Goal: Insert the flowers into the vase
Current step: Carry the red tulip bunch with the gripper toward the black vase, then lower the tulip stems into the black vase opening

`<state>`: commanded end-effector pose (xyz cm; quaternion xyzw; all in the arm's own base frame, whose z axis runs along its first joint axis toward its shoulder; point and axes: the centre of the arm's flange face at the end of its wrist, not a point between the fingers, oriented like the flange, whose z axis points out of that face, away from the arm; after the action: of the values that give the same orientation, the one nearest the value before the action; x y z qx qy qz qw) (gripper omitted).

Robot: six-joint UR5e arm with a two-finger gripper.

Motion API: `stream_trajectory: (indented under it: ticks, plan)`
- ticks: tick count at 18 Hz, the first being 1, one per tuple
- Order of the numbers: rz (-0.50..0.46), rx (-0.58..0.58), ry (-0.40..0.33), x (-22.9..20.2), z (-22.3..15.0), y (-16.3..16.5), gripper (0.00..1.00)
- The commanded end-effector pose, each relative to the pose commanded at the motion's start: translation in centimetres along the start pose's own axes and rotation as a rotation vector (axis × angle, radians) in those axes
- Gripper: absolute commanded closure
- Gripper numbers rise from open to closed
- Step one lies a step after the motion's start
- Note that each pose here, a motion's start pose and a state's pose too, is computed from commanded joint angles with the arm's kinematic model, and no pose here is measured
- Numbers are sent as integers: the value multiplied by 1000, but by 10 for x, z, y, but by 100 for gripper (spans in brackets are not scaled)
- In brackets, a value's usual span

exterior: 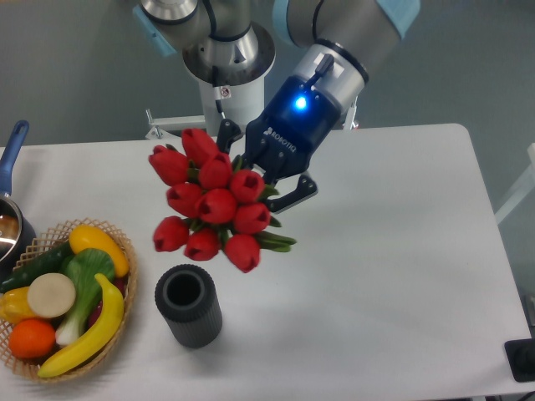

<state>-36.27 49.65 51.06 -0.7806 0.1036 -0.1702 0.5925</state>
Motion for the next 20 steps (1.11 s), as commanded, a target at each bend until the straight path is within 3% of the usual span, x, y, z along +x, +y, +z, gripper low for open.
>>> stream_trajectory:
  ticks: [5, 10, 20]
  plan:
    - [28, 49, 81, -2, 22, 10, 63]
    - [71, 86, 120, -28, 36, 14, 63]
    - [165, 128, 172, -35, 59, 29, 63]
